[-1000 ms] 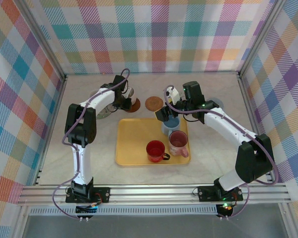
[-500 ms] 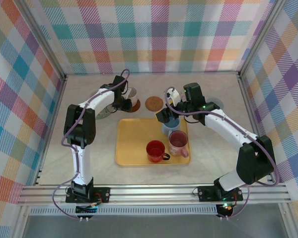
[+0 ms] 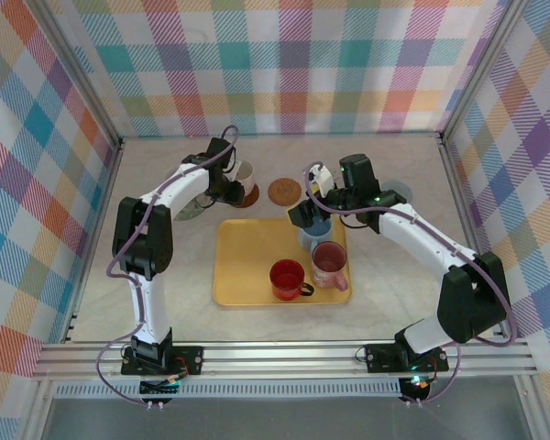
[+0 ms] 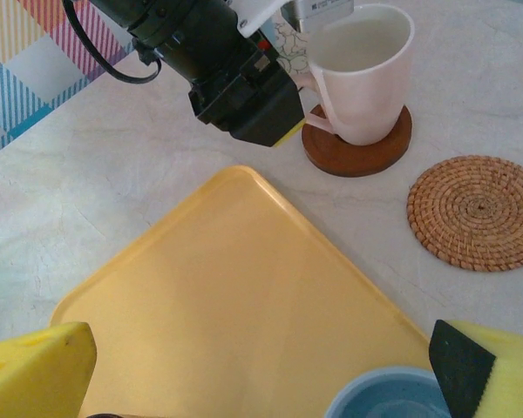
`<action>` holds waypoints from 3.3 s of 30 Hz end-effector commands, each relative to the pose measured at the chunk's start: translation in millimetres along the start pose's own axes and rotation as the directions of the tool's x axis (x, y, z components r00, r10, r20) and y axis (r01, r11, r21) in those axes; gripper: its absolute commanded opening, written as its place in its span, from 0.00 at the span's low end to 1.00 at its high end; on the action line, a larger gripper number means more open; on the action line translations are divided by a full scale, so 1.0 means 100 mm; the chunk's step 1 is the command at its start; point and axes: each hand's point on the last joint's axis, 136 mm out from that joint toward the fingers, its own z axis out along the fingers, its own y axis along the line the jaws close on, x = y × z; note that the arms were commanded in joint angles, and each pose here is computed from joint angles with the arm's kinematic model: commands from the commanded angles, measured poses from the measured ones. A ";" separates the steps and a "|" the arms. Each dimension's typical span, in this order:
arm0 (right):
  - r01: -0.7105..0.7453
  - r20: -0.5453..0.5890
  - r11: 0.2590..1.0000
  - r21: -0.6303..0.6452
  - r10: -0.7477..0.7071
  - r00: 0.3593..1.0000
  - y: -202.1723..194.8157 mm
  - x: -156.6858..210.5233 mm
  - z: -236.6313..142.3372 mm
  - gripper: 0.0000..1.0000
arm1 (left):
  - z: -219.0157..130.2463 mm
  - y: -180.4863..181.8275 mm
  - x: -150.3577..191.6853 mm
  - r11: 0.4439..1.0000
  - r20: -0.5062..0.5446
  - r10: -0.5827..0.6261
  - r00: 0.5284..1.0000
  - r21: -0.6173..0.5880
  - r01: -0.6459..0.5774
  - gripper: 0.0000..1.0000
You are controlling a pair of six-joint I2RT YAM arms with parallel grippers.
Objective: Place the cup by the coaster
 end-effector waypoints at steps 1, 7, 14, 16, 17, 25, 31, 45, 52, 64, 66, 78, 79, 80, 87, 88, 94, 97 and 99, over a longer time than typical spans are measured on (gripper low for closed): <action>0.041 0.044 0.999 -0.004 -0.041 0.998 0.07 -0.10 -0.10 0.99 | -0.17 -0.03 0.00 1.000 0.022 0.005 1.000 -0.014 -0.004 0.45; 0.056 0.054 0.998 0.007 -0.056 0.997 0.08 -0.13 -0.14 0.99 | -0.40 -0.03 -0.09 1.000 0.079 0.010 0.997 -0.028 -0.008 0.60; 0.073 0.083 0.997 0.029 -0.075 0.994 0.09 -0.22 -0.23 0.99 | -0.82 -0.10 -0.26 0.999 0.173 0.021 0.985 -0.038 -0.014 0.70; 0.081 0.091 0.996 0.035 -0.084 0.992 0.11 -0.24 -0.26 0.99 | -0.96 -0.16 -0.31 0.999 0.199 0.032 0.980 -0.030 -0.027 0.73; 0.084 0.094 0.996 0.039 -0.088 0.992 0.11 -0.26 -0.28 0.99 | -1.01 -0.20 -0.33 0.999 0.209 0.040 0.977 -0.024 -0.035 0.75; 0.090 0.104 0.988 0.125 -0.104 0.989 0.06 -0.38 -0.45 0.99 | -1.55 -0.64 -0.49 0.989 0.354 0.115 0.928 0.043 -0.139 1.00; 0.098 0.107 0.978 0.186 -0.119 0.987 0.06 -0.42 -0.62 0.99 | -1.85 -0.92 -0.52 0.975 0.439 0.154 0.885 0.078 -0.208 1.00; 0.105 0.061 0.943 0.316 -0.130 0.990 0.16 -0.24 -1.17 0.99 | -2.29 -1.42 -0.15 0.887 0.638 0.198 0.745 0.207 -0.413 1.00; 0.074 -0.005 0.941 0.330 -0.076 0.997 0.25 0.00 -1.36 0.99 | -2.18 -1.56 0.18 0.852 0.587 0.239 0.773 0.255 -0.457 1.00; -0.051 -0.220 0.960 0.277 0.115 0.969 0.45 0.58 -1.48 0.99 | -2.04 -1.65 0.71 0.820 0.540 0.281 0.793 0.294 -0.491 1.00; -0.086 -0.270 0.959 0.271 0.162 0.949 0.48 0.70 -1.48 0.99 | -2.01 -1.65 0.77 0.816 0.536 0.287 0.794 0.297 -0.495 1.00; -0.233 -0.402 0.923 0.304 0.347 0.848 0.57 1.14 -1.41 0.91 | -1.76 -1.65 1.05 0.798 0.495 0.319 0.808 0.318 -0.511 1.00; -0.237 -0.411 0.920 0.312 0.356 0.839 0.57 1.18 -1.40 0.90 | -1.75 -1.65 1.06 0.798 0.496 0.319 0.808 0.320 -0.511 1.00; -0.239 -0.418 0.916 0.323 0.364 0.832 0.57 1.20 -1.39 0.89 | -1.73 -1.65 1.08 0.797 0.493 0.321 0.809 0.321 -0.512 1.00; -0.235 -0.456 0.899 0.369 0.396 0.797 0.55 1.29 -1.28 0.85 | -1.64 -1.62 1.15 0.792 0.482 0.346 0.805 0.311 -0.526 1.00; -0.238 -0.460 0.898 0.370 0.400 0.793 0.55 1.29 -1.27 0.84 | -1.63 -1.62 1.16 0.790 0.481 0.350 0.804 0.309 -0.529 1.00; -0.277 -0.485 0.872 0.403 0.461 0.743 0.58 1.39 -1.18 0.80 | -1.59 -1.60 1.21 0.790 0.475 0.357 0.804 0.307 -0.531 1.00; -0.288 -0.500 0.861 0.418 0.483 0.719 0.60 1.45 -1.14 0.79 | -1.55 -1.59 1.25 0.789 0.471 0.358 0.806 0.309 -0.531 1.00; -0.302 -0.502 0.847 0.438 0.509 0.699 0.60 1.49 -1.11 0.79 | -1.53 -1.58 1.27 0.788 0.471 0.361 0.805 0.308 -0.534 1.00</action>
